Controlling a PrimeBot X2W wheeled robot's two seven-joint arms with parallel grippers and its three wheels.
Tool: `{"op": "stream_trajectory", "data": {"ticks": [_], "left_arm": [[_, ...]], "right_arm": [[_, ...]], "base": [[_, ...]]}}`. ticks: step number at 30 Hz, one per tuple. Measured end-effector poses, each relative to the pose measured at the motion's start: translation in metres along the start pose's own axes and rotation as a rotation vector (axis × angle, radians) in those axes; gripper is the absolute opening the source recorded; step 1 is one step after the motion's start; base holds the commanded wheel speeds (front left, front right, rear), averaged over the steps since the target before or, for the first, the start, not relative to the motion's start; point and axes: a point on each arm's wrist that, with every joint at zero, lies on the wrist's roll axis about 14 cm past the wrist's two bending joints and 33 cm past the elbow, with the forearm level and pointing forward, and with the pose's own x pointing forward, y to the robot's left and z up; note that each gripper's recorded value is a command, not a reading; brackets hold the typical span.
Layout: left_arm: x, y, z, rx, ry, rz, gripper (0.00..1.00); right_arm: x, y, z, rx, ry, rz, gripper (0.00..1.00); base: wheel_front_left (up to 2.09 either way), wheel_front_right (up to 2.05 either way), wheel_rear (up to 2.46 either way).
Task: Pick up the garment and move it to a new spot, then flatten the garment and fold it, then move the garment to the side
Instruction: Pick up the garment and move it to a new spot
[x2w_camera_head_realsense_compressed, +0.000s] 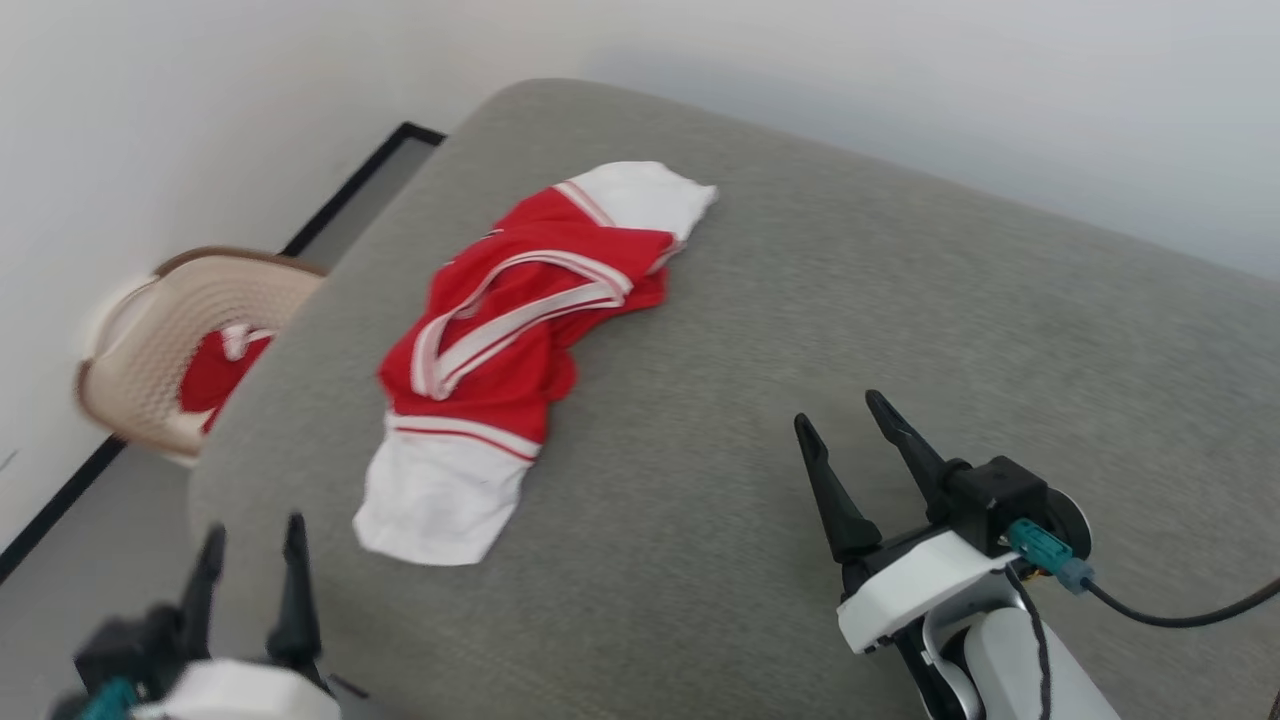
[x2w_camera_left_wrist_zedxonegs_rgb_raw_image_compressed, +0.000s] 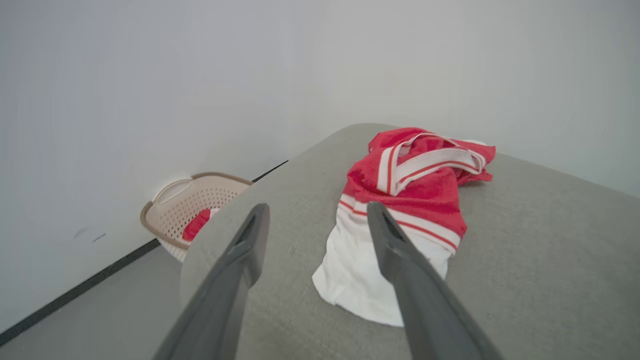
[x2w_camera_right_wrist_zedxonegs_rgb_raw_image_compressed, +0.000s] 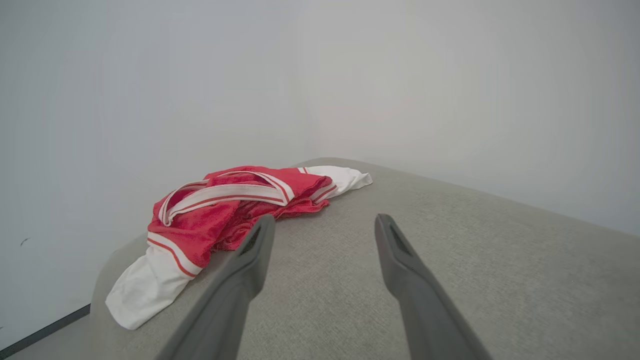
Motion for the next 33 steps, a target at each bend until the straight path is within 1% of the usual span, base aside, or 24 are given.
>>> {"op": "stream_trajectory", "data": {"ticks": [4, 7, 9, 11, 12, 13, 15, 16, 17, 19, 21, 24, 25, 27, 29, 33], "left_arm": [[0.037, -0.026, 0.027, 0.065, -0.061, -0.144, 1.0], [0.074, -0.048, 0.051, 0.116, -0.111, -0.243, 1.0], [0.097, -0.066, 0.058, 0.158, -0.115, -0.319, 1.0], [0.112, -0.092, 0.045, 0.203, -0.057, -0.436, 1.0], [0.118, -0.1, 0.035, 0.224, -0.007, -0.479, 1.0], [0.125, -0.105, 0.026, 0.252, 0.048, -0.512, 1.0], [0.141, -0.109, 0.011, 0.34, 0.16, -0.569, 1.0], [0.149, -0.113, 0.008, 0.355, 0.198, -0.587, 1.0], [0.156, -0.113, 0.002, 0.377, 0.251, -0.593, 1.0], [0.167, -0.113, -0.01, 0.467, 0.338, -0.622, 1.0], [0.176, -0.118, -0.021, 0.454, 0.422, -0.626, 1.0], [0.184, -0.12, -0.046, 0.527, 0.565, -0.638, 1.0], [0.187, -0.123, -0.053, 0.537, 0.611, -0.64, 1.0], [0.189, -0.131, -0.068, 0.527, 0.686, -0.647, 1.0], [0.197, -0.137, -0.077, 0.496, 0.726, -0.632, 1.0], [0.209, -0.131, -0.1, 0.49, 0.826, -0.577, 1.0]], "right_arm": [[-0.013, -0.022, 0.009, -0.006, -0.025, -0.069, 1.0], [-0.03, -0.052, 0.01, 0.004, -0.034, -0.164, 1.0], [-0.044, -0.071, 0.009, 0.019, -0.038, -0.23, 1.0], [-0.06, -0.091, 0.008, 0.034, -0.04, -0.299, 1.0], [-0.068, -0.099, 0.008, 0.04, -0.044, -0.332, 1.0], [-0.077, -0.109, 0.009, 0.041, -0.049, -0.368, 1.0], [-0.093, -0.125, 0.01, 0.043, -0.056, -0.428, 1.0], [-0.101, -0.133, 0.011, 0.045, -0.063, -0.462, 1.0], [-0.108, -0.14, 0.012, 0.044, -0.067, -0.488, 1.0], [-0.123, -0.152, 0.015, 0.046, -0.077, -0.541, 1.0], [-0.139, -0.165, 0.02, 0.042, -0.096, -0.596, 1.0], [-0.161, -0.179, 0.022, 0.044, -0.105, -0.669, 1.0], [-0.168, -0.183, 0.02, 0.046, -0.101, -0.69, 1.0], [-0.179, -0.188, 0.015, 0.052, -0.089, -0.722, 1.0], [-0.184, -0.191, 0.008, 0.06, -0.069, -0.739, 1.0], [-0.188, -0.195, -0.002, 0.065, -0.045, -0.756, 1.0]], "base": [[0.0, 0.0, 0.0], [0.0, 0.0, 0.0], [0.0, 0.0, 0.0], [0.0, 0.0, 0.0], [0.0, 0.0, 0.0], [0.0, 0.0, 0.0], [0.0, 0.0, 0.0], [0.0, 0.0, 0.0], [0.0, 0.0, 0.0], [0.0, 0.0, 0.0], [0.0, 0.0, 0.0], [0.0, 0.0, 0.0], [0.0, 0.0, 0.0], [0.0, 0.0, 0.0], [0.0, 0.0, 0.0], [0.0, 0.0, 0.0]]}}
